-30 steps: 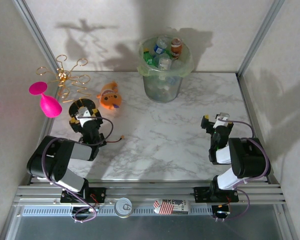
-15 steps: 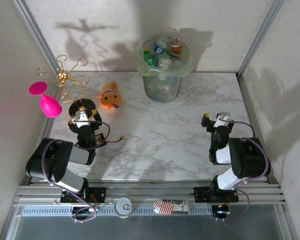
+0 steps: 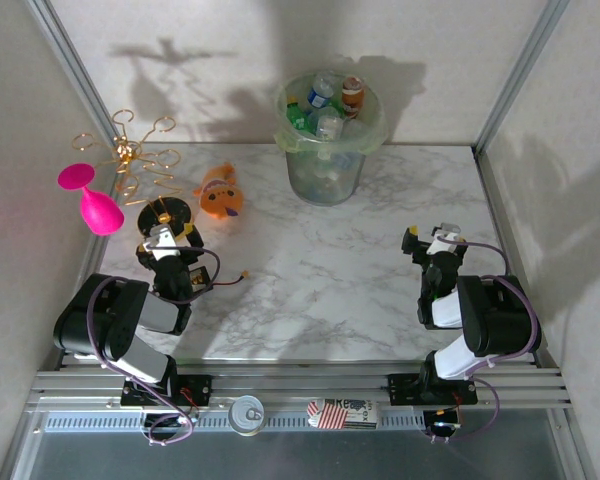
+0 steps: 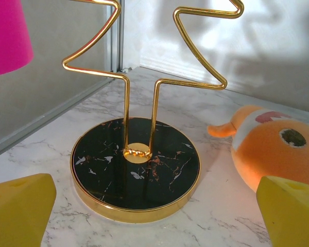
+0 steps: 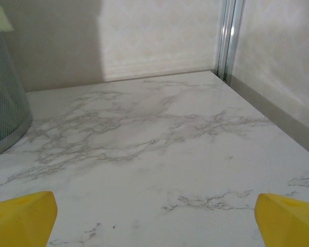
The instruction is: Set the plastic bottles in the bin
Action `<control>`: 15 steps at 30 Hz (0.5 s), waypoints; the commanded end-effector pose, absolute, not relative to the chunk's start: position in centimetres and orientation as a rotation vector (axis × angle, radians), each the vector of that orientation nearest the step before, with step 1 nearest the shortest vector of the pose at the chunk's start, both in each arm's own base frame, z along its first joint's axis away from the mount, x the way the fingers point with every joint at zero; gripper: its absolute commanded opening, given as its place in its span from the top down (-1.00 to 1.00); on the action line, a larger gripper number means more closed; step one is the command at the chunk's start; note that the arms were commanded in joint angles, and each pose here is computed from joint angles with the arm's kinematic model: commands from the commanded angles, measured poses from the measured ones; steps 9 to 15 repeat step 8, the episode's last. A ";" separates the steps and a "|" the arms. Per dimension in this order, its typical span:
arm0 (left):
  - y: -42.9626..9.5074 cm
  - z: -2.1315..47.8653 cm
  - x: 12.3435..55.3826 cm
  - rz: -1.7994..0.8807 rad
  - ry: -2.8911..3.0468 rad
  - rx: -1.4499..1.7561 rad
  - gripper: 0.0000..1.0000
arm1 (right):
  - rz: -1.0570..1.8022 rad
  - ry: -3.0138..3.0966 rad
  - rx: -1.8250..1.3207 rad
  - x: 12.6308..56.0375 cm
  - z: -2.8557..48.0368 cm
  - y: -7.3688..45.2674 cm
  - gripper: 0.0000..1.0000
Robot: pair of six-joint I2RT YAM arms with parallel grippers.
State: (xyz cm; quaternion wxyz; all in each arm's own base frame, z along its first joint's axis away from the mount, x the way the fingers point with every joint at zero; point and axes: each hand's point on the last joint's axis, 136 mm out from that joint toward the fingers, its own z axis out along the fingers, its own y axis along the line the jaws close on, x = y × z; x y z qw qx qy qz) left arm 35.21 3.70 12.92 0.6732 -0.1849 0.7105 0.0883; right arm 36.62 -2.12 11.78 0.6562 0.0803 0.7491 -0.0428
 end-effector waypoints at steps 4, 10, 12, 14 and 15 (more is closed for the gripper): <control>3.5 13.7 35.4 0.180 1.567 -0.416 -0.99 | -0.086 1.658 0.177 36.9 12.7 -1.9 -0.98; 3.5 13.7 35.5 0.181 1.569 -0.418 -0.99 | -0.086 1.657 0.177 36.8 12.8 -1.9 -0.98; 3.5 13.7 35.5 0.181 1.569 -0.418 -0.99 | -0.086 1.657 0.177 36.8 12.8 -1.9 -0.98; 3.5 13.7 35.5 0.181 1.569 -0.418 -0.99 | -0.086 1.657 0.177 36.8 12.8 -1.9 -0.98; 3.5 13.7 35.5 0.181 1.569 -0.418 -0.99 | -0.086 1.657 0.177 36.8 12.8 -1.9 -0.98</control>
